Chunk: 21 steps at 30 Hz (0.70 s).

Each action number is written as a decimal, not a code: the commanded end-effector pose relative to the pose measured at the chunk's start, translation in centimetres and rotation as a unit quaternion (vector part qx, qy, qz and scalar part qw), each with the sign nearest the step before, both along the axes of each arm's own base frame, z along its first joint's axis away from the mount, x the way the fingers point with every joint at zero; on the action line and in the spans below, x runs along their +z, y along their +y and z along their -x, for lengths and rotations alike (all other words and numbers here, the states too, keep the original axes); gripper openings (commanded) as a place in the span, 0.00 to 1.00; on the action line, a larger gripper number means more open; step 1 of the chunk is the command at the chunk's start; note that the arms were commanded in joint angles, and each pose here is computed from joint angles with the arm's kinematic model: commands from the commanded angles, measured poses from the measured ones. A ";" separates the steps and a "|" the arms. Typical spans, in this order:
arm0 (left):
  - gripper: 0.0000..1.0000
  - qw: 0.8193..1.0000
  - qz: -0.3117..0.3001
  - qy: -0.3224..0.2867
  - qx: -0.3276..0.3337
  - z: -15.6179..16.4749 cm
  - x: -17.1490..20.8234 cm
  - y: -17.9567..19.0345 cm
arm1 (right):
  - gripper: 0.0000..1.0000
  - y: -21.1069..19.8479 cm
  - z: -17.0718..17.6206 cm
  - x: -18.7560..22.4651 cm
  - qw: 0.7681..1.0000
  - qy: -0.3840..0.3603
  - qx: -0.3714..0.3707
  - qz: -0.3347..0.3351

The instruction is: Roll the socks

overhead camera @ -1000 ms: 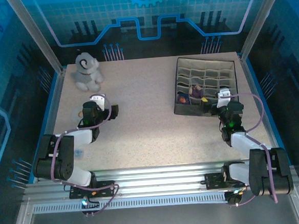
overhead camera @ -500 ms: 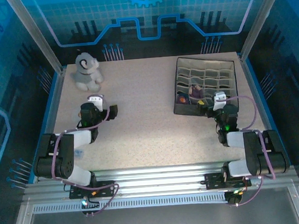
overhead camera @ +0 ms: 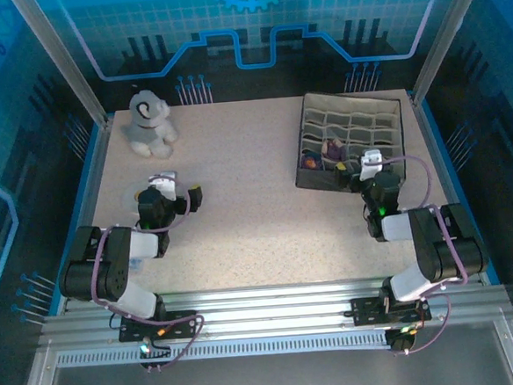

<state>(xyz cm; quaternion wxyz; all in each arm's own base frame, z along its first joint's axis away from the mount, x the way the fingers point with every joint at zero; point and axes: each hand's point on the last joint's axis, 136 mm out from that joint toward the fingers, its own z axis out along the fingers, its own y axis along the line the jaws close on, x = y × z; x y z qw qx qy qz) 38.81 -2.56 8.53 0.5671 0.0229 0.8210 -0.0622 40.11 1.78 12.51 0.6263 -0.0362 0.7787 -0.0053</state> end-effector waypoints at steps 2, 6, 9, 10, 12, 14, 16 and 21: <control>0.99 1.000 0.005 -0.019 0.009 -0.7 1.1 0.5 | 1.00 0.1 0.3 -2.6 0.998 0.055 -0.010 0.012; 0.99 1.000 0.005 -0.019 0.009 -0.7 1.1 0.5 | 1.00 0.1 0.3 -2.5 0.998 0.054 -0.011 0.012; 1.00 1.000 0.005 -0.019 0.009 -0.7 1.1 0.5 | 1.00 0.1 0.3 -2.5 0.998 0.054 -0.011 0.012; 1.00 1.000 0.006 -0.018 0.009 -0.7 1.1 0.5 | 1.00 0.1 0.3 -2.5 0.998 0.054 -0.011 0.012; 0.99 1.000 0.005 -0.018 0.009 -0.7 1.1 0.5 | 1.00 0.1 0.3 -2.6 0.998 0.054 -0.010 0.012; 0.99 1.000 0.006 -0.017 0.015 -0.8 1.1 0.7 | 1.00 0.1 0.3 -2.6 0.998 0.054 -0.010 0.012; 0.99 1.000 0.005 -0.015 0.016 -0.9 1.1 0.7 | 1.00 0.1 0.3 -2.5 0.998 0.054 -0.011 0.012; 0.99 0.999 0.005 -0.011 0.035 -1.0 1.0 1.3 | 1.00 0.1 0.3 -2.6 0.998 0.054 -0.011 0.012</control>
